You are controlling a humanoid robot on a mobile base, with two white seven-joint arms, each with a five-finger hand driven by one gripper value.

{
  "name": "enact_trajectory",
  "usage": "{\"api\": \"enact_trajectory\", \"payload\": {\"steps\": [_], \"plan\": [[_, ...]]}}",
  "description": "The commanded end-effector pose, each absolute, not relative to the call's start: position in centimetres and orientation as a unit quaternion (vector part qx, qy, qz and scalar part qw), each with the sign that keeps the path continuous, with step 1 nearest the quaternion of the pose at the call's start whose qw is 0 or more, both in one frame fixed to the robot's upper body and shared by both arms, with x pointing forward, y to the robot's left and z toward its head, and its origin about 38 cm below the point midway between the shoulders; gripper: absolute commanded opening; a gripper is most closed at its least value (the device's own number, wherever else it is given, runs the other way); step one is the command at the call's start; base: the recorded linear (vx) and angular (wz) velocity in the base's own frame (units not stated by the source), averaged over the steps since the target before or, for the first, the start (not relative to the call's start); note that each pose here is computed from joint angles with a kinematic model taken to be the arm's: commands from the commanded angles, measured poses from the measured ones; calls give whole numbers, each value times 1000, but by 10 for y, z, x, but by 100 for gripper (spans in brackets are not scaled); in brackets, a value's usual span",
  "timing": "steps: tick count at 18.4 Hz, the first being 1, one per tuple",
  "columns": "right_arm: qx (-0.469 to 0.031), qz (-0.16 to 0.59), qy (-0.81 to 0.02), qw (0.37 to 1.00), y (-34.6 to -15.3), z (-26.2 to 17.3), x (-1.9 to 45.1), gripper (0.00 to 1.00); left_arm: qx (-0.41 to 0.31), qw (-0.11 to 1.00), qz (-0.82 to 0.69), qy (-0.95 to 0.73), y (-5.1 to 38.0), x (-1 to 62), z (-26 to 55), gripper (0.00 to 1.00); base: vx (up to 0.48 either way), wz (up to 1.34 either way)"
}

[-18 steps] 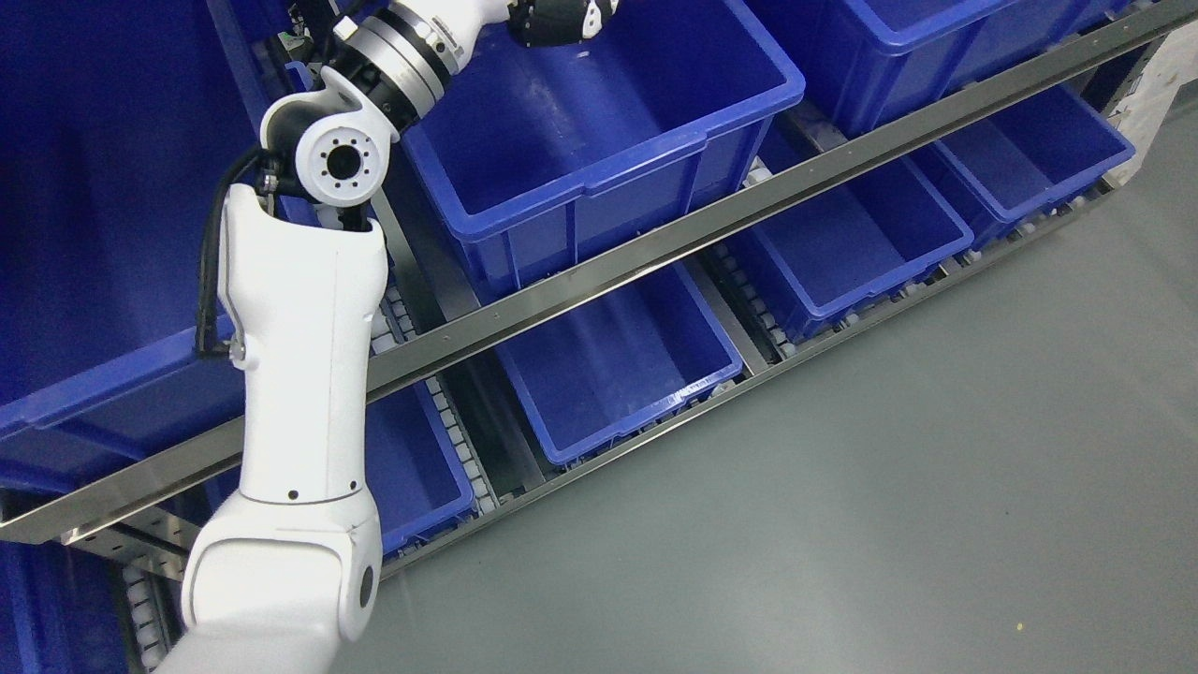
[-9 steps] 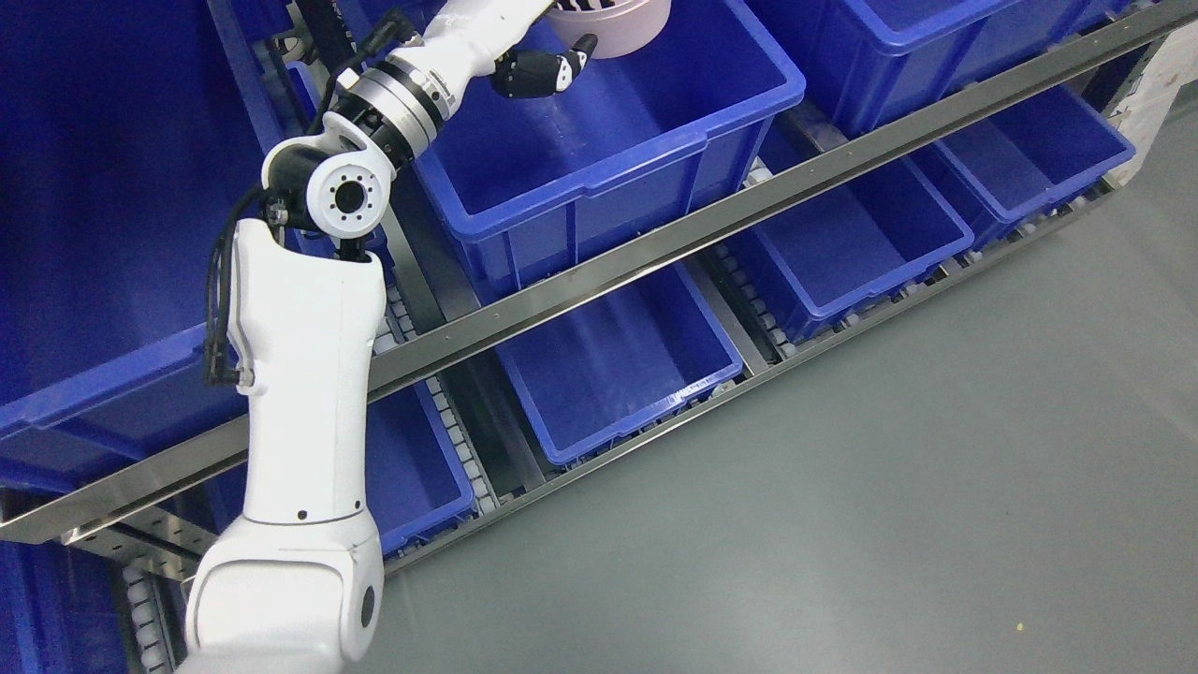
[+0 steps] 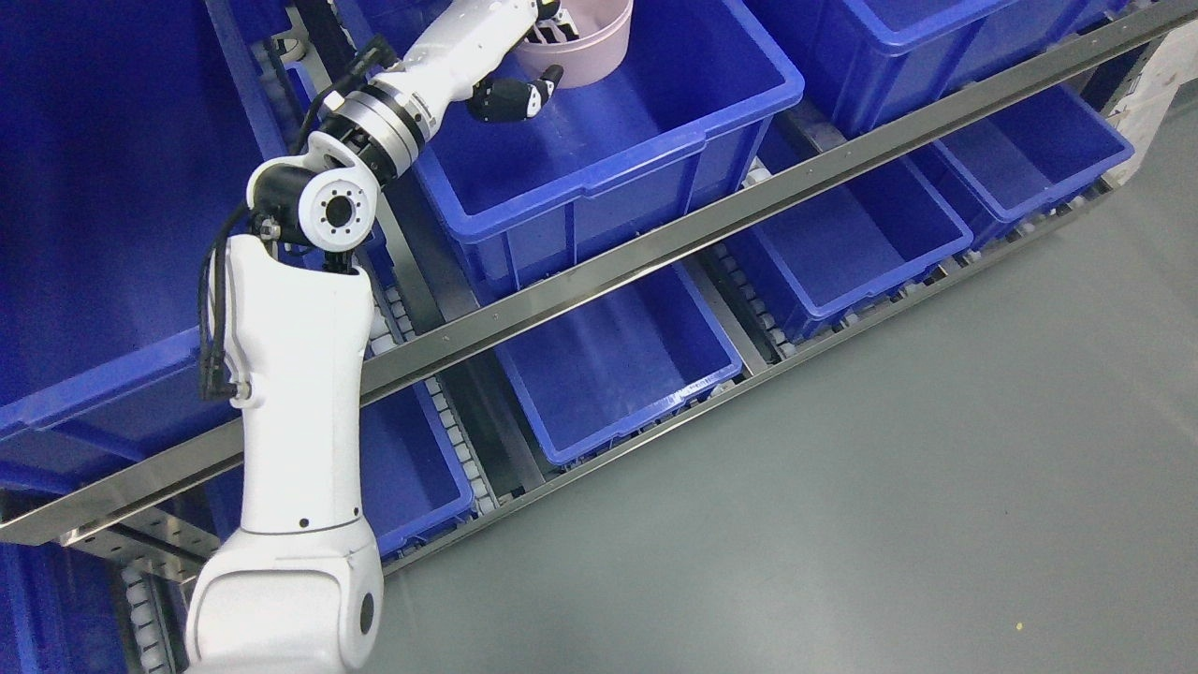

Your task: Stack pink IKEA bowls on left shelf middle

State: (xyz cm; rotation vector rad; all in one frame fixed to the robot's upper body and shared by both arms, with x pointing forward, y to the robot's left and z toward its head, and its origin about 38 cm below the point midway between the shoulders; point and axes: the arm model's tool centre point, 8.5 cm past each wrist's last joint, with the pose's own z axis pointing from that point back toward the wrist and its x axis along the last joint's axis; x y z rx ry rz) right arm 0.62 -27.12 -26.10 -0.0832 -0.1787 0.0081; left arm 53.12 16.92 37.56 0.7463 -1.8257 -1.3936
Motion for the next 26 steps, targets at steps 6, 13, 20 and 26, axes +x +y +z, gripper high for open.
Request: {"api": "enact_trajectory", "payload": {"steps": [6, 13, 20, 26], "plan": [[-50, 4, -89, 995, -283, -260, 6, 100, 307, 363, -517, -712, 191, 533, 380, 55, 0, 0], [-50, 4, -90, 995, -283, -260, 7, 100, 235, 320, -151, -905, 223, 518, 439, 66, 0, 0], [-50, 4, -90, 995, -283, -260, 7, 100, 125, 427, 32, -895, 226, 508, 438, 91, 0, 0], [-51, 4, -89, 995, -283, -260, 6, 100, 124, 439, 29, -889, 228, 497, 415, 95, 0, 0]]}}
